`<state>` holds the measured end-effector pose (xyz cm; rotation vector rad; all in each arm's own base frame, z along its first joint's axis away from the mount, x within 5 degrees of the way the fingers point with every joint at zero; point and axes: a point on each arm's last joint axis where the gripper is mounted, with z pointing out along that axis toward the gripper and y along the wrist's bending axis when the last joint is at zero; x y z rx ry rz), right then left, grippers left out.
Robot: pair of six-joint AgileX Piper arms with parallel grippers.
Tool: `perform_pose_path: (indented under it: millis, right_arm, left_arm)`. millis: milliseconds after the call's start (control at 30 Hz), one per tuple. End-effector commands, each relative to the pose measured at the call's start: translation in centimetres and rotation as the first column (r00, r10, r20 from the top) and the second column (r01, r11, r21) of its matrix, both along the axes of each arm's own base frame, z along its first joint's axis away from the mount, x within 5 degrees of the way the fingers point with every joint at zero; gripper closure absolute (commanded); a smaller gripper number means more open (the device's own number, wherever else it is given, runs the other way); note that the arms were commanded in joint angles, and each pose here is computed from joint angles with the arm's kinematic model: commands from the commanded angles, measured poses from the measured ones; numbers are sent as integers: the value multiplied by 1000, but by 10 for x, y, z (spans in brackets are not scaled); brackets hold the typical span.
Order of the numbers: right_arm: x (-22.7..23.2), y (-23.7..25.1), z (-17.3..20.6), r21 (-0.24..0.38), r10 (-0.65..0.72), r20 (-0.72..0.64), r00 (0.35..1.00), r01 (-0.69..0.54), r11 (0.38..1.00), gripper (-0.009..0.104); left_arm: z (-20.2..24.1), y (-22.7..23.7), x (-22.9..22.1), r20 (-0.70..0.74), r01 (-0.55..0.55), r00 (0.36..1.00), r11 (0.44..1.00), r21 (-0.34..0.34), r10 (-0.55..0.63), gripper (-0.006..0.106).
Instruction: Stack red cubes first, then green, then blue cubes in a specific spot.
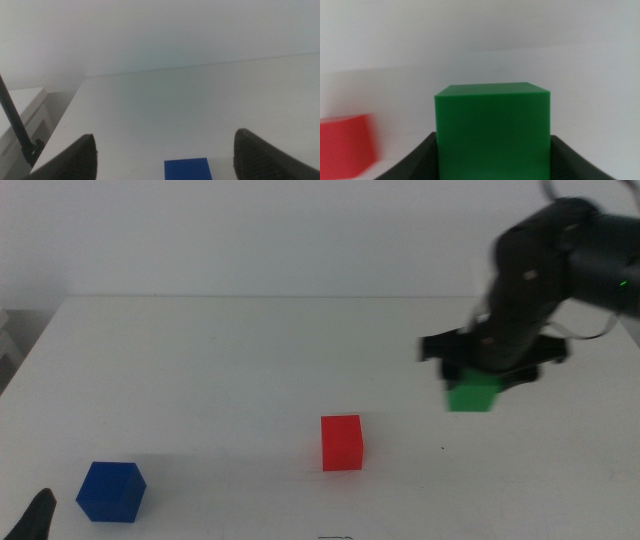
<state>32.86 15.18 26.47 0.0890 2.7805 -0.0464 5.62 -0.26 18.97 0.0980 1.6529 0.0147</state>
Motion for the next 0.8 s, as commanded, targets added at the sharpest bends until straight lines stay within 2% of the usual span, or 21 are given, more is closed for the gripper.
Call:
perform_pose_path:
  millis: [0, 133, 367, 467, 767]
  right_arm:
    - [-13, 26, 33, 75, 8, 135, 991, -18, 997, 96]
    - [-25, 61, 35, 119, 32, 131, 991, -48, 992, 96]
    - [-23, 108, 34, 83, 109, 73, 991, -115, 990, 96]
    - [-19, 119, 28, 63, 133, 26, 991, -134, 989, 96]
    - [-15, 128, 22, 90, 157, 10, 987, -158, 983, 96]
  left_arm:
    - [9, 0, -1, 99, 4, 995, 1000, -8, -3, 7]
    - [9, 0, -1, 99, 4, 995, 1000, -8, -3, 7]
    - [9, 0, -1, 99, 4, 995, 1000, -8, -3, 7]
    - [9, 0, -1, 99, 4, 995, 1000, -8, -3, 7]
    - [9, 0, -1, 99, 4, 995, 1000, -8, -3, 7]
